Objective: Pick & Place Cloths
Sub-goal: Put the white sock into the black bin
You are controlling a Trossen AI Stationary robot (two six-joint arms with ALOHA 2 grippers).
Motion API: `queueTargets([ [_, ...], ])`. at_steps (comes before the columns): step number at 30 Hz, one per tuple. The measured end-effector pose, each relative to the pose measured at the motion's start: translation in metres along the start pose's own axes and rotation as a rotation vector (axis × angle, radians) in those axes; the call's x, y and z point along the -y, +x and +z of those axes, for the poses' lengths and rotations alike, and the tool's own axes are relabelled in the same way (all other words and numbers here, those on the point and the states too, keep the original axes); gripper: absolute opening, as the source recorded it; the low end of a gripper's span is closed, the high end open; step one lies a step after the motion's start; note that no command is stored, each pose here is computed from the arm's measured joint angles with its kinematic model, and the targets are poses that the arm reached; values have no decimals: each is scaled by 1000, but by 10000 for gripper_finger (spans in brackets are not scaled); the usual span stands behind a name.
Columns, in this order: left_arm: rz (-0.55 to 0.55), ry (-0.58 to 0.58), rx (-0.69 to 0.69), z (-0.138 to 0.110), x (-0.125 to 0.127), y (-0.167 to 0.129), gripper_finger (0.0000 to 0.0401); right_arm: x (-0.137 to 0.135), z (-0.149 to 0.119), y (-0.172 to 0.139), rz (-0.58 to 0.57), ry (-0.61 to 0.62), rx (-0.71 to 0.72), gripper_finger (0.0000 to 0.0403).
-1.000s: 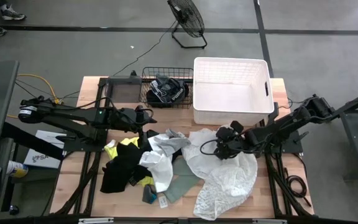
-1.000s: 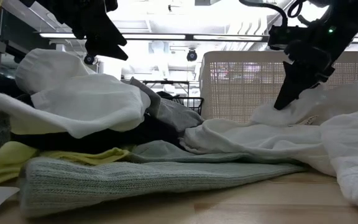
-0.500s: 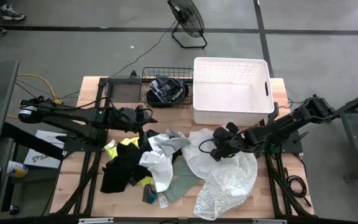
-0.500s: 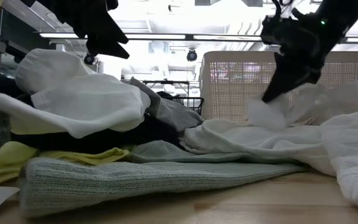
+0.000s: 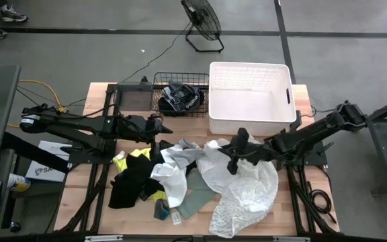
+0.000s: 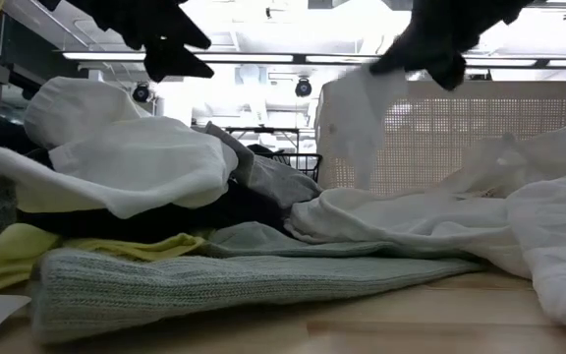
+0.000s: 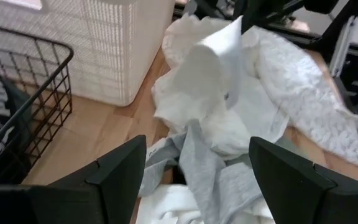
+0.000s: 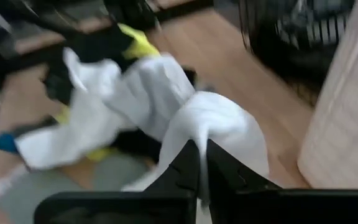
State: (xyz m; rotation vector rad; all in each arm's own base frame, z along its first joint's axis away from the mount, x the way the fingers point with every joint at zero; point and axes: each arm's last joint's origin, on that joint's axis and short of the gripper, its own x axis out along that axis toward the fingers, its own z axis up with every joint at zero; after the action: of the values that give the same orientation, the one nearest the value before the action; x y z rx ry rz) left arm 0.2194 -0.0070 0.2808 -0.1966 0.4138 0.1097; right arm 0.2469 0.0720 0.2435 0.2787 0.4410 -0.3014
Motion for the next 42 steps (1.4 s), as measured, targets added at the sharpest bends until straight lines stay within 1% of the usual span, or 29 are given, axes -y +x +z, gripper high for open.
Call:
queueTargets([
  [4, -35, -2, 39, 4, 2, 0, 280, -2, 14, -8, 47, -33, 99, 5],
  [8, -74, 24, 85, 9, 4, 0, 280, -6, 23, -12, 83, -66, 187, 5],
  [16, -127, 107, 242, 24, 8, -3, 280, -12, 41, -14, 124, -135, 366, 4],
  [24, -268, 149, 385, 37, 14, -7, 280, -21, 52, -8, 161, -216, 543, 4],
  [32, -266, 143, 431, 41, 15, -9, 280, -17, 56, 8, 269, -221, 596, 4],
  [35, -267, 143, 441, 41, 15, -2, 280, -14, 60, 13, 317, -219, 634, 4],
  [37, -265, 143, 441, 40, 16, 2, 280, -11, 62, 14, 330, -222, 642, 4],
  [42, -261, 148, 440, 39, 17, 15, 280, -4, 67, 17, 308, -216, 656, 4],
])
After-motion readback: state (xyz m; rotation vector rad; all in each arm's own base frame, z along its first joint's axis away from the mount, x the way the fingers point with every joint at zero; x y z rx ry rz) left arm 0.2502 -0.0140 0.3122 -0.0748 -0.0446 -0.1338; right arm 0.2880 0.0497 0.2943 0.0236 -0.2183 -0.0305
